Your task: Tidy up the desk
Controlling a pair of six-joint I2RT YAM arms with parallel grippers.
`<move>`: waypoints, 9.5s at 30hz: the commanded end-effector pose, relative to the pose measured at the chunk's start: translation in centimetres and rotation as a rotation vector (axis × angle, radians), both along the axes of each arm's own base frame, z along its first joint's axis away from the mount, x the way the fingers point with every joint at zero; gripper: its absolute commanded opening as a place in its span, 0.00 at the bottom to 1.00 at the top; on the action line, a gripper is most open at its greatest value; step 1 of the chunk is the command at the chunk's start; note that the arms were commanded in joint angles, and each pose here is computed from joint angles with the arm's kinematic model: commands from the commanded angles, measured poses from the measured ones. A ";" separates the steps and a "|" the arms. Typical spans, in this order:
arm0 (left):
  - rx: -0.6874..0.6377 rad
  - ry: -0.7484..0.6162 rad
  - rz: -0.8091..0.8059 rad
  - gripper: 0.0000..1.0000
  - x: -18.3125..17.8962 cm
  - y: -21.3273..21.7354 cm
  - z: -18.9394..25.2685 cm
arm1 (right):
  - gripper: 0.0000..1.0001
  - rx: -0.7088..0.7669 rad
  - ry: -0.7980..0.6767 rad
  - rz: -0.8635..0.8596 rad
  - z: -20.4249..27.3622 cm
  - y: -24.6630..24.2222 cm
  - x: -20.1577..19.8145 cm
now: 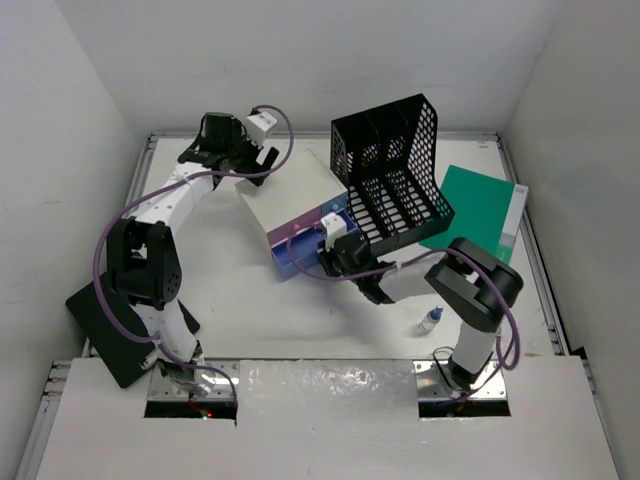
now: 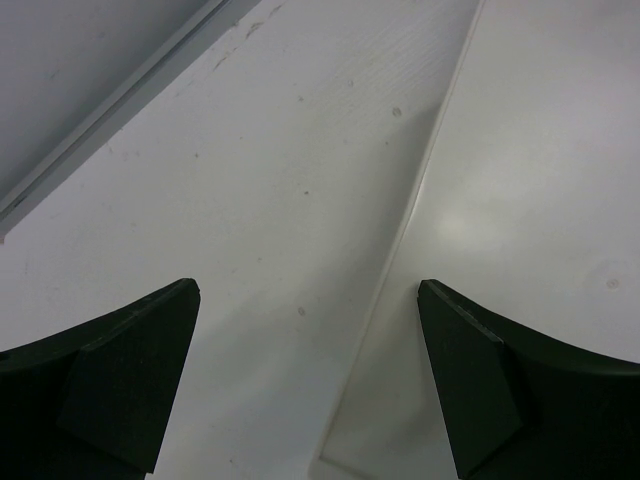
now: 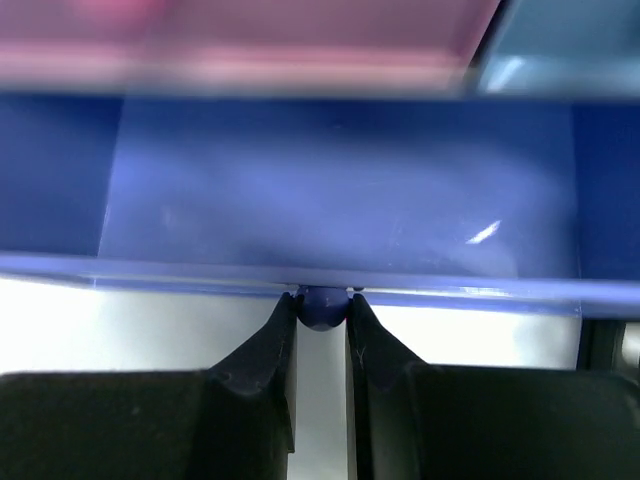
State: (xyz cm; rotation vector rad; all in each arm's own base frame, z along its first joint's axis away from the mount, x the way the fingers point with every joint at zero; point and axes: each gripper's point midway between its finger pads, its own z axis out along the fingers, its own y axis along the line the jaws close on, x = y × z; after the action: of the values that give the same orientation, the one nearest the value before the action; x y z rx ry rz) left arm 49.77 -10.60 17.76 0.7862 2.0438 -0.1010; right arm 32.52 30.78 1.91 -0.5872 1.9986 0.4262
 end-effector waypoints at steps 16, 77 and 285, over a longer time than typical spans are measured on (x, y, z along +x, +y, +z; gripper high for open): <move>0.024 0.066 0.031 0.92 -0.8 1.3 -1.1 | 0.89 -0.259 0.226 0.105 6.9 -6.8 -12.4; -0.011 -0.074 0.011 0.93 -7.5 -1.1 6.6 | 0.00 -0.011 0.244 0.283 17.0 -6.9 -9.8; 0.128 0.489 -0.069 0.00 -35.3 21.9 -13.4 | 0.65 0.077 0.127 0.596 11.3 12.7 -5.9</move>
State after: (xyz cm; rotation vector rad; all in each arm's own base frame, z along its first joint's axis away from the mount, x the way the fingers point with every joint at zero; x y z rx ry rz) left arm 12.10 11.70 2.37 1.0400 2.6133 -0.2614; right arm 26.22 39.81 11.22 -1.2214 1.9727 0.7428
